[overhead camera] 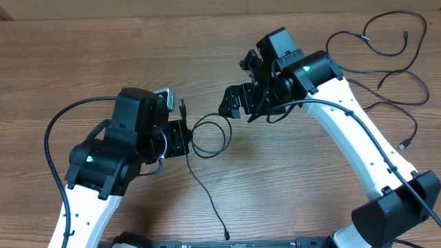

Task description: Untangle cables

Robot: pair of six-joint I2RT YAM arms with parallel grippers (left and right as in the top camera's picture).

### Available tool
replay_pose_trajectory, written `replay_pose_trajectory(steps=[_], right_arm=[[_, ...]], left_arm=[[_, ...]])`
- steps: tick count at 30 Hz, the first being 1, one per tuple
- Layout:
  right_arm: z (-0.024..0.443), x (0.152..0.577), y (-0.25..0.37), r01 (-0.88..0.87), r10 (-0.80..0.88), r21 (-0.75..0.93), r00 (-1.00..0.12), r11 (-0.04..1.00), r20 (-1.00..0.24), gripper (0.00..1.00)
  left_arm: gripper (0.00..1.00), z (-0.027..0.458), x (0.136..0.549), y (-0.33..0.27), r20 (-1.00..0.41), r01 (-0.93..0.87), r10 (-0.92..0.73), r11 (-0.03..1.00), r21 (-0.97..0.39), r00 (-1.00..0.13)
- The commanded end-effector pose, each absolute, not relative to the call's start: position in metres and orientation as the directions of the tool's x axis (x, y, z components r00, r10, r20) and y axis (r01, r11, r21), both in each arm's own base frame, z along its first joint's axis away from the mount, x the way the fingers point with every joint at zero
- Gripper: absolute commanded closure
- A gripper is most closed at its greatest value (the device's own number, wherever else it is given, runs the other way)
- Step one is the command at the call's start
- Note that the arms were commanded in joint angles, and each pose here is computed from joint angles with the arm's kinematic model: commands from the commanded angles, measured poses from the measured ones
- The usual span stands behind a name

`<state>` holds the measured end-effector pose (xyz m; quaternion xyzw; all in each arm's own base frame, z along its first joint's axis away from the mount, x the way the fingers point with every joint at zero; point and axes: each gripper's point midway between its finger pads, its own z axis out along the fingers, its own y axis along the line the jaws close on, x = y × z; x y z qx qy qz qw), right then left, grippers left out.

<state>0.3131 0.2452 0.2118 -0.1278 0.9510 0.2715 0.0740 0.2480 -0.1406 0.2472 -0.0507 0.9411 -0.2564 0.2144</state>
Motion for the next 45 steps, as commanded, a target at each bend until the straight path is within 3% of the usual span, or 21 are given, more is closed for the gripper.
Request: replay_pose_trajectory(steps=[1, 4, 11, 27, 33, 41, 45], right_arm=[[0.216, 0.311, 0.249, -0.283, -0.203, 0.525, -0.958, 0.803, -0.204, 0.00], [0.216, 0.310, 0.249, -0.280, -0.204, 0.524, -0.959, 0.804, -0.198, 0.04], [0.214, 0.306, 0.247, -0.271, -0.206, 0.521, -0.962, 0.809, -0.179, 0.33], [0.221, 0.286, 0.267, -0.302, -0.263, 0.588, -0.952, 0.750, -0.153, 0.38], [0.213, 0.285, 0.266, -0.329, -0.283, 0.521, -0.944, 0.787, -0.169, 0.54], [0.209, 0.286, 0.267, -0.329, -0.284, 0.503, -0.944, 0.799, -0.166, 0.85], [0.199, 0.295, 0.255, -0.266, -0.222, 0.432, -0.963, 0.862, -0.152, 0.92]], left_arm=[[0.96, 0.255, 0.250, -0.143, -0.403, 0.050, -0.184, 0.861, -0.506, -0.896], [0.96, 0.255, 0.250, -0.143, -0.404, 0.052, -0.182, 0.862, -0.505, -0.896], [0.96, 0.256, 0.252, -0.144, -0.423, 0.078, -0.163, 0.864, -0.497, -0.891], [0.96, 0.255, 0.261, -0.138, -0.452, 0.063, -0.176, 0.882, -0.466, -0.874], [0.96, 0.257, 0.261, -0.150, -0.433, 0.094, -0.162, 0.854, -0.512, -0.887], [0.96, 0.259, 0.260, -0.154, -0.428, 0.106, -0.157, 0.842, -0.529, -0.890], [0.96, 0.260, 0.258, -0.157, -0.433, 0.138, -0.128, 0.835, -0.533, -0.892]])
